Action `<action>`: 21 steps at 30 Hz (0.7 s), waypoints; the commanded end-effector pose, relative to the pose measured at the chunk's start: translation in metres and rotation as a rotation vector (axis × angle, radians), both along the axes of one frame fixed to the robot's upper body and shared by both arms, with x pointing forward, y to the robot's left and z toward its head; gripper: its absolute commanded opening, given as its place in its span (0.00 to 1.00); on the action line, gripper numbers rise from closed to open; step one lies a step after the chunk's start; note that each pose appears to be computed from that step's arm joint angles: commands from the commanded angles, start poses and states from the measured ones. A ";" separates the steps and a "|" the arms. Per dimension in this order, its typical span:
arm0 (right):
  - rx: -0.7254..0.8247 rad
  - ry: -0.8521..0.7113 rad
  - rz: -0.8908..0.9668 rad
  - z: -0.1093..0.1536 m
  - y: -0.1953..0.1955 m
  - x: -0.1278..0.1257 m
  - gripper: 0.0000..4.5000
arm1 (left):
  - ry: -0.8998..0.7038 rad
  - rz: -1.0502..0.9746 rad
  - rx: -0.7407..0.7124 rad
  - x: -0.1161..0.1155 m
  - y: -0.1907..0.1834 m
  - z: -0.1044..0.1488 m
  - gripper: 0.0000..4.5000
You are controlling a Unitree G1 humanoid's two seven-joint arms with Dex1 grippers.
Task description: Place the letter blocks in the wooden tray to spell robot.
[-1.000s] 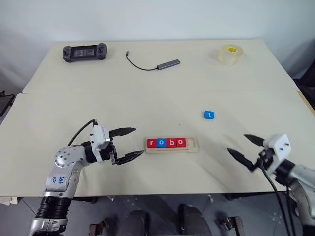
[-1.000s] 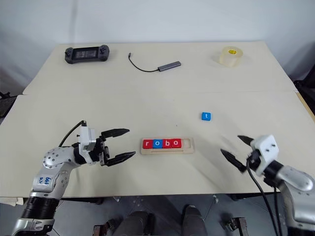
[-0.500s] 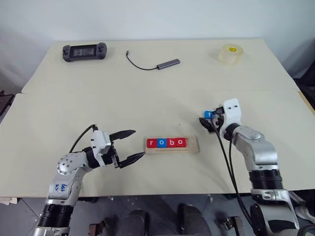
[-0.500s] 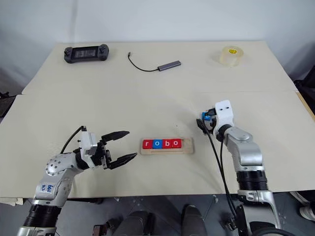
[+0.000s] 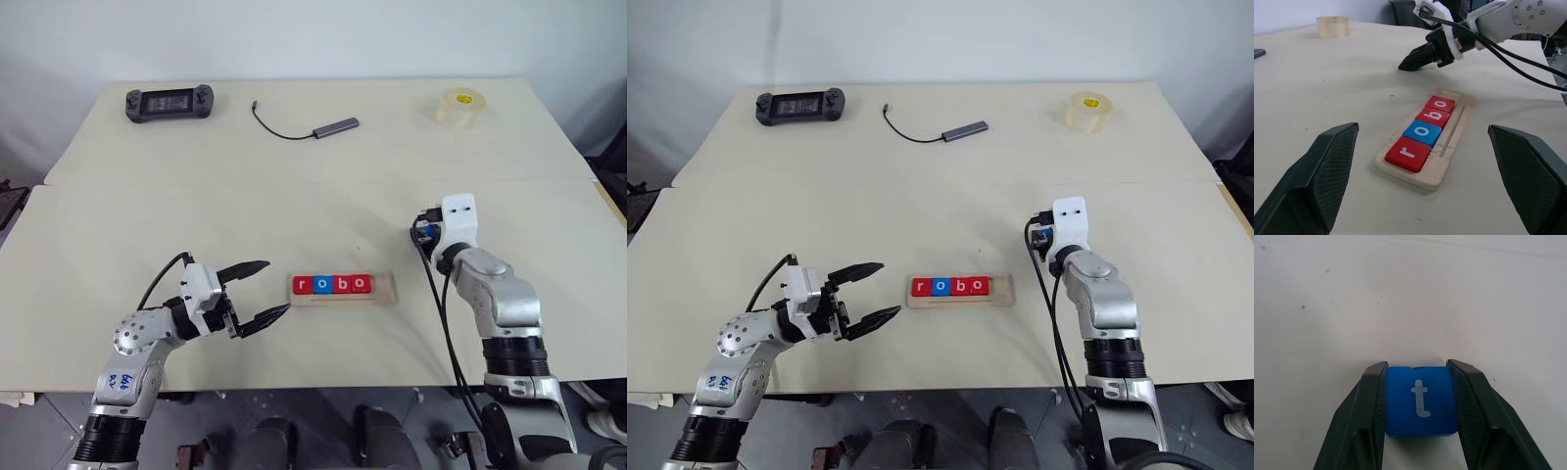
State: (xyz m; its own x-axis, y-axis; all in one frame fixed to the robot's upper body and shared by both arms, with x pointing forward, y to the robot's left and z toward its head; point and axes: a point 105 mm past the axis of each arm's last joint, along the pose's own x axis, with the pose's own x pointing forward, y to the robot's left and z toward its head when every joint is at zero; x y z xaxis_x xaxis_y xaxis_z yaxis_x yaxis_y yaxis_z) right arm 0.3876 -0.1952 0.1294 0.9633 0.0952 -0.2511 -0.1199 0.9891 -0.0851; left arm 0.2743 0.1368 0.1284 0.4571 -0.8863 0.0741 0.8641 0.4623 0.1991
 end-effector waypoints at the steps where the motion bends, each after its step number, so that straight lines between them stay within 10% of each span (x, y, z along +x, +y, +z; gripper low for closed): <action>1: -0.014 -0.049 0.000 0.018 -0.007 -0.023 0.33 | -0.025 -0.024 -0.014 -0.001 -0.008 0.004 1.00; 13: 0.047 -0.024 -0.013 -0.003 -0.001 -0.104 0.33 | -0.001 -0.042 -0.017 0.007 -0.005 0.001 1.00; 21: 0.056 -0.023 0.037 -0.013 0.008 -0.099 0.93 | 0.003 -0.052 -0.018 0.005 -0.006 0.001 1.00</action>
